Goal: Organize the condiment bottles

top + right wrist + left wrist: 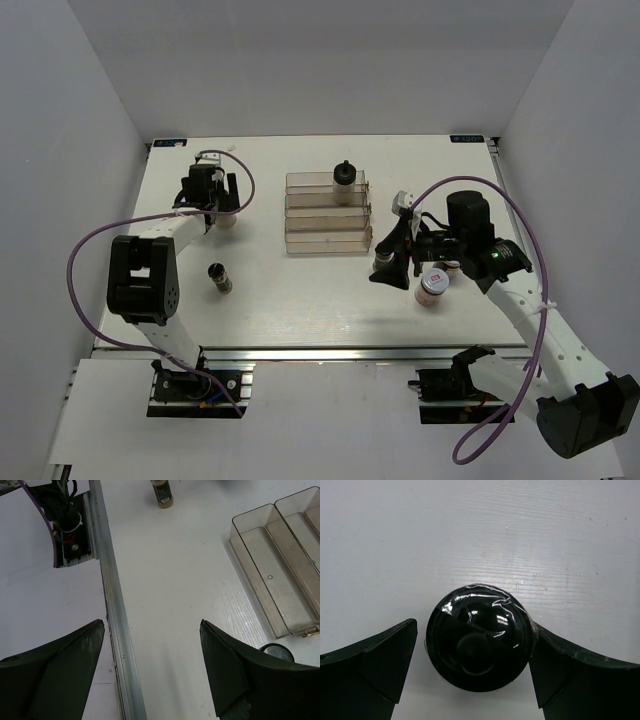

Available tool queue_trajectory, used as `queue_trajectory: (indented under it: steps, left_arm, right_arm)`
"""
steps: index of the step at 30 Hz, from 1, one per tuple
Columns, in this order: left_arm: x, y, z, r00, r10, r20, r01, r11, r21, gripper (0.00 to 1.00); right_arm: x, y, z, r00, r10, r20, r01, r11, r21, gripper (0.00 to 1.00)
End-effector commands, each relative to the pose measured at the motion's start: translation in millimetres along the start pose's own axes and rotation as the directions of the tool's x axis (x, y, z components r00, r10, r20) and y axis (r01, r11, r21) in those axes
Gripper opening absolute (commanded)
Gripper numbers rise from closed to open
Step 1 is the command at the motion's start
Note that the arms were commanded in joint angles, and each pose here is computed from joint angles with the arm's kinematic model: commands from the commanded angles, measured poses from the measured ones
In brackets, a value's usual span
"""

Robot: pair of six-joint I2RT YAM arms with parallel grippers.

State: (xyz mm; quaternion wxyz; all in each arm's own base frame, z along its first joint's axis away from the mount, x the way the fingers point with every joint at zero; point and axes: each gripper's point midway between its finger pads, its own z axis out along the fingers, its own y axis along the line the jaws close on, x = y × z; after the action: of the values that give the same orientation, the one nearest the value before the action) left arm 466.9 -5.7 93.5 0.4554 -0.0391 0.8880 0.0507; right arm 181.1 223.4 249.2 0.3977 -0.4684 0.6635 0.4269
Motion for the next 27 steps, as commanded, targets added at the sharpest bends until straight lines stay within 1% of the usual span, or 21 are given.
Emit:
queue_trajectory:
  steps: [1, 2, 7, 10, 13, 17, 18, 20, 21, 24, 25, 26, 27]
  left_arm:
    - [-31, 5, -2, 0.997, -0.019, 0.071, 0.022, 0.999, -0.035, 0.96]
    - [-38, 5, -1, 0.995, -0.023, 0.097, 0.026, 0.999, -0.034, 0.96]
    - [-43, 4, -1, 0.993, -0.023, 0.115, 0.027, 0.999, -0.029, 0.94]
    - [-43, 2, 0, 0.993, -0.025, 0.115, 0.028, 0.999, -0.022, 0.91]
    - [-42, 1, 0, 0.993, -0.032, 0.112, 0.033, 0.999, -0.012, 0.84]
    - [-43, -2, 0, 0.993, -0.047, 0.110, 0.048, 0.999, 0.000, 0.69]
    - [-44, -3, -1, 0.993, -0.050, 0.110, 0.050, 0.999, 0.005, 0.61]
    - [-46, -3, -4, 0.992, -0.059, 0.114, 0.058, 0.998, 0.010, 0.51]
    - [-47, -3, -5, 0.991, -0.060, 0.116, 0.059, 0.998, 0.013, 0.41]
    - [-57, -6, -14, 0.989, -0.064, 0.137, 0.060, 0.998, 0.034, 0.24]
    - [-61, -8, -17, 0.987, -0.067, 0.144, 0.061, 0.997, 0.049, 0.15]
    - [-73, -9, -25, 0.982, -0.073, 0.172, 0.063, 0.996, 0.062, 0.11]
    - [-72, -10, -29, 0.985, -0.071, 0.159, 0.060, 0.996, 0.069, 0.08]
  right_arm:
    - [-7, 0, -1, 0.999, -0.042, 0.027, 0.042, 0.999, 0.001, 0.82]
    - [-6, 0, -1, 0.999, -0.040, 0.025, 0.040, 0.999, -0.001, 0.82]
    - [-5, -2, 1, 0.999, -0.037, 0.020, 0.037, 0.999, 0.000, 0.82]
    - [-3, -4, 2, 0.999, -0.031, 0.015, 0.031, 0.999, 0.005, 0.82]
    - [-1, -6, 2, 0.999, -0.031, 0.011, 0.031, 0.999, 0.010, 0.82]
    - [-1, -7, 3, 0.999, -0.031, 0.009, 0.031, 0.999, 0.011, 0.82]
    - [0, -7, 3, 1.000, -0.030, 0.008, 0.030, 0.999, 0.011, 0.82]
    - [1, -8, 3, 1.000, -0.029, 0.006, 0.029, 0.999, 0.015, 0.82]
    - [1, -7, 3, 1.000, -0.029, 0.005, 0.029, 0.999, 0.013, 0.82]
    - [2, -8, 4, 1.000, -0.026, 0.003, 0.026, 1.000, 0.016, 0.82]
    - [1, -8, 3, 1.000, -0.028, 0.004, 0.028, 0.999, 0.017, 0.82]
    - [0, -8, 3, 1.000, -0.030, 0.006, 0.030, 0.999, 0.018, 0.82]
    - [1, -8, 3, 1.000, -0.029, 0.005, 0.029, 0.999, 0.016, 0.82]
